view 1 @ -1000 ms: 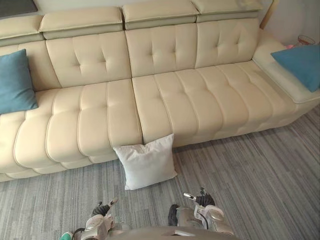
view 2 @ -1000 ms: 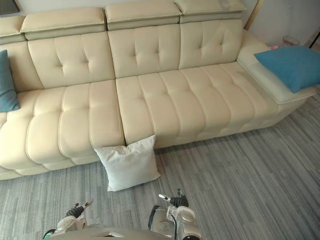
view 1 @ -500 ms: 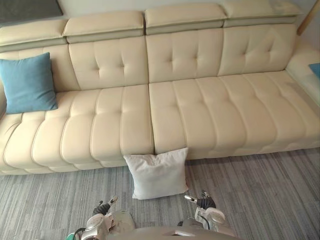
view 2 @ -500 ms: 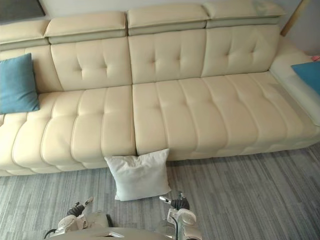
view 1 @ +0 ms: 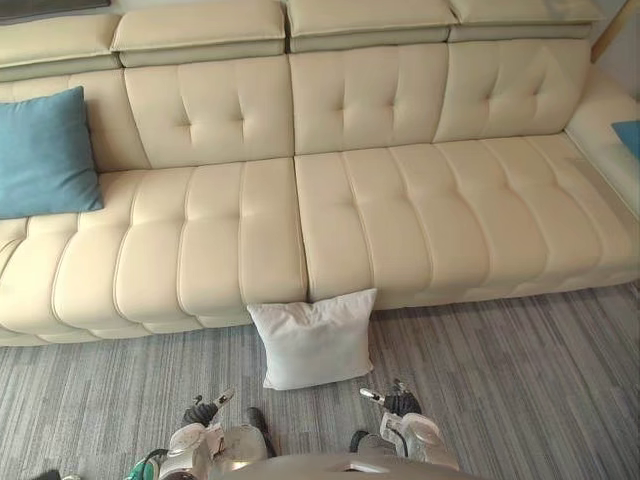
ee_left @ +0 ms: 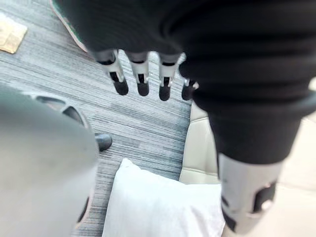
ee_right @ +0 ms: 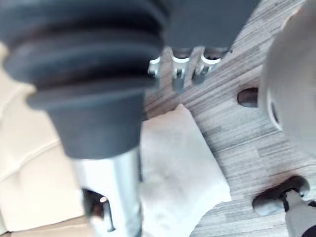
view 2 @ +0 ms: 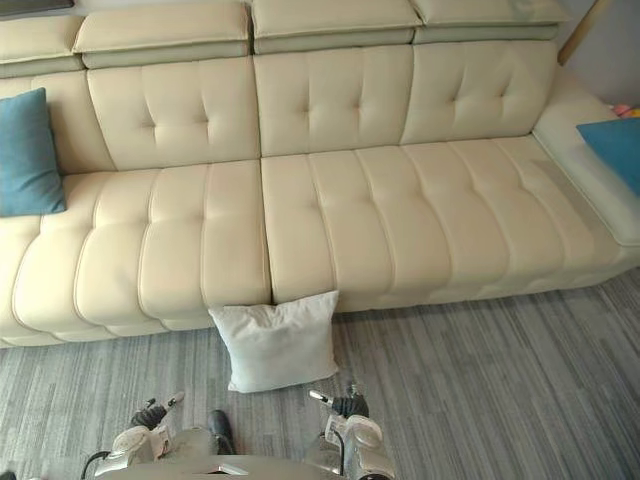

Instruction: Pick up cushions and gather them together orderly.

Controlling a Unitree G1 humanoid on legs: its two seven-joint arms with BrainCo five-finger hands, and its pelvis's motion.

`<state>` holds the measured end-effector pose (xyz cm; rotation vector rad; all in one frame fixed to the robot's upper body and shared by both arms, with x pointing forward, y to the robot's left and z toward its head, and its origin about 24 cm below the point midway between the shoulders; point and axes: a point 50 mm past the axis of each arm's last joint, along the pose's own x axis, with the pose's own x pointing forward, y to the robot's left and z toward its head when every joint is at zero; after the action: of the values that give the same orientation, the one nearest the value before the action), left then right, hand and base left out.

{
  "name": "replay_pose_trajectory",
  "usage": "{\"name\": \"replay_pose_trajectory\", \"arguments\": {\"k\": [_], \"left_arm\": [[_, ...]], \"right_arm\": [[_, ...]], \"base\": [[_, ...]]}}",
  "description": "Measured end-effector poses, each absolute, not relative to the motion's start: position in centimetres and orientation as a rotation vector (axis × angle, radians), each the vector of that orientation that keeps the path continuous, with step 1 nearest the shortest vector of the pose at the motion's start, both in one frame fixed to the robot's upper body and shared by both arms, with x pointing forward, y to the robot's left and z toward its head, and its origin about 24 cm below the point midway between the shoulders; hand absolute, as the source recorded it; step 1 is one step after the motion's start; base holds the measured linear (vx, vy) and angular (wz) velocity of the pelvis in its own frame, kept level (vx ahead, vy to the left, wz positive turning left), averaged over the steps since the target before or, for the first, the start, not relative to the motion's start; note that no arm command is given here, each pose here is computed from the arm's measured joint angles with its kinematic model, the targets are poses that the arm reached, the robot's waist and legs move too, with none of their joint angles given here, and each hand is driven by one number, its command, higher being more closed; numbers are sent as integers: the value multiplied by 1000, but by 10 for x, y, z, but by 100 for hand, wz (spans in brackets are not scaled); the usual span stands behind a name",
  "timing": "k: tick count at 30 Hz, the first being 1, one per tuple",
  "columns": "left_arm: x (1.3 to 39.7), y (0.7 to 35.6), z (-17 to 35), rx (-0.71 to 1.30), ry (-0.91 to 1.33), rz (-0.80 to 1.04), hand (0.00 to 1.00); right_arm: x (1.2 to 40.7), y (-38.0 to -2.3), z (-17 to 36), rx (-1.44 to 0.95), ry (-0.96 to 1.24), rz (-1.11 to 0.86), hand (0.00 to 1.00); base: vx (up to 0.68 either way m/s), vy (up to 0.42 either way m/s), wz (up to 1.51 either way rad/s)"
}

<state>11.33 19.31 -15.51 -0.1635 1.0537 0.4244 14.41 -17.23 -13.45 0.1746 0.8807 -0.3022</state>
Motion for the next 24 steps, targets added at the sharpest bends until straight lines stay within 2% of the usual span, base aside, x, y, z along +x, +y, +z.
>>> {"name": "replay_pose_trajectory", "arguments": {"k": [15,24], "left_arm": [[109,199,-157,-138,1076,419,0],[107,200,-157,-131,1082,416,0]], "right_arm": [[140,-183,-140,134,926,-298,0],[137,-191,-138,122,905,-321,0]], "base": [[-38,62,-14],[85,-8,23]]}}
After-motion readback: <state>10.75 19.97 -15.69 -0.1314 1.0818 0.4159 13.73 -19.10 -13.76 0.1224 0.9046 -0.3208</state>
